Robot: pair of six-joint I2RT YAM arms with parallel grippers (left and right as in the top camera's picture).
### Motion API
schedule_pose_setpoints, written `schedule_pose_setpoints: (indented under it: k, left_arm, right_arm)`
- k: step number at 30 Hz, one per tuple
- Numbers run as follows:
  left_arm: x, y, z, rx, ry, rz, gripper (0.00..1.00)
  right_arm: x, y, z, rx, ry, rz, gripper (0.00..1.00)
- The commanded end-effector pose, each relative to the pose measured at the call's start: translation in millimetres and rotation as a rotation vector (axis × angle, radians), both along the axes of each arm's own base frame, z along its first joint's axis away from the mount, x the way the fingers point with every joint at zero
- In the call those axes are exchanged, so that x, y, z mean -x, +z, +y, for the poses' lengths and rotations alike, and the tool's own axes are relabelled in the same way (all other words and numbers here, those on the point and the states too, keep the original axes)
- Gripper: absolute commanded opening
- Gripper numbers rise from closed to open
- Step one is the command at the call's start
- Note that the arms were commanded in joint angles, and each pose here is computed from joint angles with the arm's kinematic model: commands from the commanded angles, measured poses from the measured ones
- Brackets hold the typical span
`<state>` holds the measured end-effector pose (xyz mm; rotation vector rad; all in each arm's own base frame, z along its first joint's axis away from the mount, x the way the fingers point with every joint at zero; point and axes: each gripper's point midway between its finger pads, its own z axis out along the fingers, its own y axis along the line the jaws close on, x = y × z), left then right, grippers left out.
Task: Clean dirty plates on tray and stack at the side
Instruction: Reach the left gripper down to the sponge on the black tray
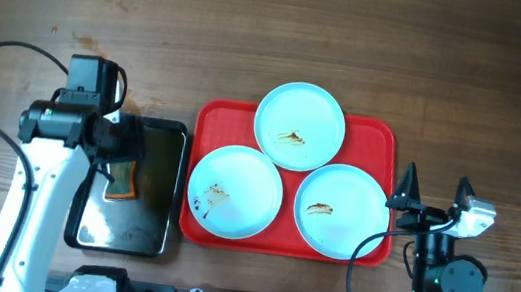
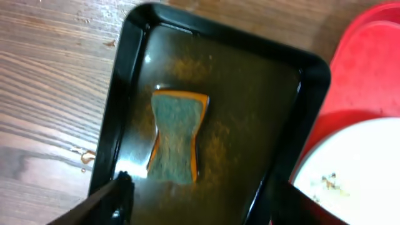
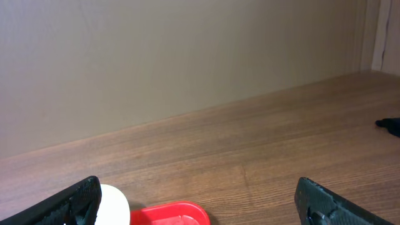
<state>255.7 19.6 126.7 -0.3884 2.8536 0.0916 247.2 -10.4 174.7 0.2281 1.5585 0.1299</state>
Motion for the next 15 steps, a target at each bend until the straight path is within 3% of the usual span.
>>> schedule_pose_setpoints:
  k: [1, 3, 6, 9, 13, 15]
  left_arm:
    - [2.3, -33.0, 5.3, -0.023, 0.025, 0.069, 0.7]
    - [-0.8, -55.6, 6.5, -0.026, 0.028, 0.103, 0.66]
    - [-5.5, -80.9, 7.0, -0.026, 0.029, 0.138, 0.74]
    - [-11.8, -96.9, 7.4, -0.027, 0.027, 0.159, 0.72]
    - [-19.5, -96.5, 20.6, -0.101, 0.034, 0.133, 0.87]
    - [-17.4, -97.8, 26.6, -0.105, 0.056, 0.138, 0.89]
  right_arm:
    - [-0.2, 0.5, 1.3, 0.019, 0.01, -0.002, 1.0]
    - [-0.2, 0.6, 1.3, 0.018, 0.01, -0.002, 1.0]
    - [-0.2, 0.5, 1.3, 0.018, 0.01, -0.002, 1.0]
    - [-0.2, 0.6, 1.3, 0.019, 0.01, -0.002, 1.0]
    - [-0.2, 0.6, 1.3, 0.018, 0.01, -0.002, 1.0]
    - [-0.2, 0.5, 1.3, 0.018, 0.01, -0.002, 1.0]
